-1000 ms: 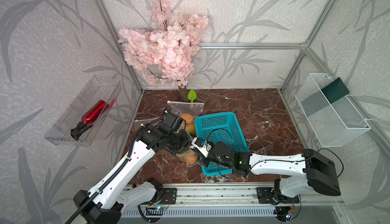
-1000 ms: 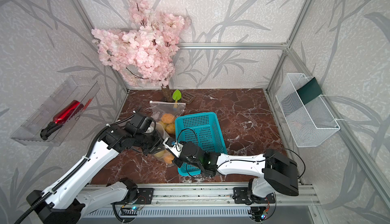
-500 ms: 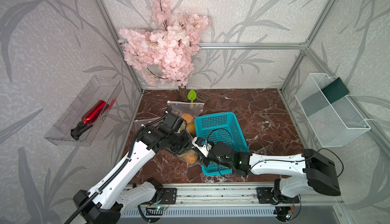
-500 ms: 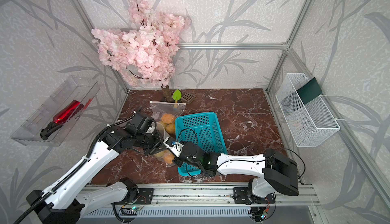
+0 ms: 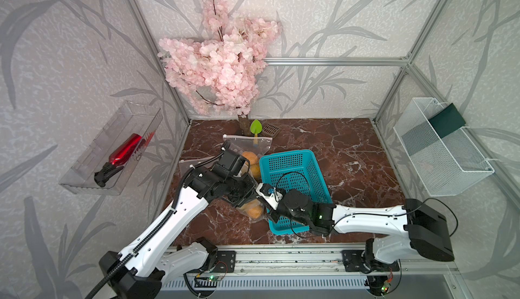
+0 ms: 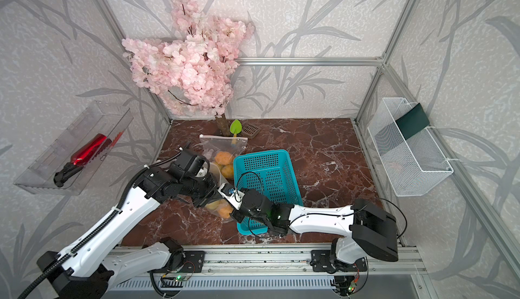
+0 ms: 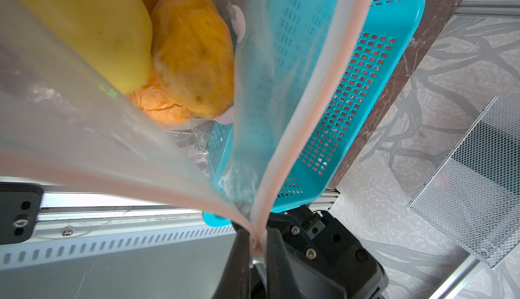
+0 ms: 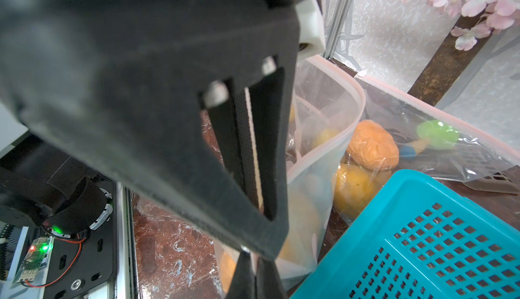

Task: Put the potatoes into a zipper bag and zip it
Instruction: Zip the zipper on the zipper food storage bag.

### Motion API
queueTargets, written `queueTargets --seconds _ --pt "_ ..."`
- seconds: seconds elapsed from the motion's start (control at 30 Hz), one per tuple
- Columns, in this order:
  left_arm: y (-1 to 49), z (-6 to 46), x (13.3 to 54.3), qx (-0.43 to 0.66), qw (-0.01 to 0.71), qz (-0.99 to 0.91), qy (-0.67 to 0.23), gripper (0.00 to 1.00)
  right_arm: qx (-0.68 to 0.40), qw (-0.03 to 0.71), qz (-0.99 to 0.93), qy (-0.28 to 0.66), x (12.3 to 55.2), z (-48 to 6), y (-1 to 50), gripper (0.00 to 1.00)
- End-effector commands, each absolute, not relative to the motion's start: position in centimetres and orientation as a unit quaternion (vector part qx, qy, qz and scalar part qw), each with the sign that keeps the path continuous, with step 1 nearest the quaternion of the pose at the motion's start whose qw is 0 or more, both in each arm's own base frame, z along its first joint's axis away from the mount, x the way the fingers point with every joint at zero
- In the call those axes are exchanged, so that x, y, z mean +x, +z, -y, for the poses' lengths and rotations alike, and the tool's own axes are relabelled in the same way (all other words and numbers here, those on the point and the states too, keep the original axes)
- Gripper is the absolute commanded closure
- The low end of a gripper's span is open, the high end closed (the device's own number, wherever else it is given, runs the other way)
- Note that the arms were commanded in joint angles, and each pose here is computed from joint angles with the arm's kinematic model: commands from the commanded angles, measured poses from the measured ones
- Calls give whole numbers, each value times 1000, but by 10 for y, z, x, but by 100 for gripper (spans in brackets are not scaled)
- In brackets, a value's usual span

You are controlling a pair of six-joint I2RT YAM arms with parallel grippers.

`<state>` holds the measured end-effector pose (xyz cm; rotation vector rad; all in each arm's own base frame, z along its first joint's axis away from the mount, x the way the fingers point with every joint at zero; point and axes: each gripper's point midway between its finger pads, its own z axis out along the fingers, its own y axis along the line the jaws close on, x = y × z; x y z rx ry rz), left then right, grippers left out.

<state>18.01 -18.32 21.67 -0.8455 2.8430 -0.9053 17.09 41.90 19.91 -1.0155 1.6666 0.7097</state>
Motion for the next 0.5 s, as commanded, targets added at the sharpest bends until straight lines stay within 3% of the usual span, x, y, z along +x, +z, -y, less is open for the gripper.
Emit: queueTargets --seconds 0.0,0.47 --pt "218 160 188 -279 61 -929 -233 100 -409 528 -667 331 164 -424 230 100" --pt "228 118 214 -300 101 -929 -191 100 -415 534 -641 363 151 -421 242 100"
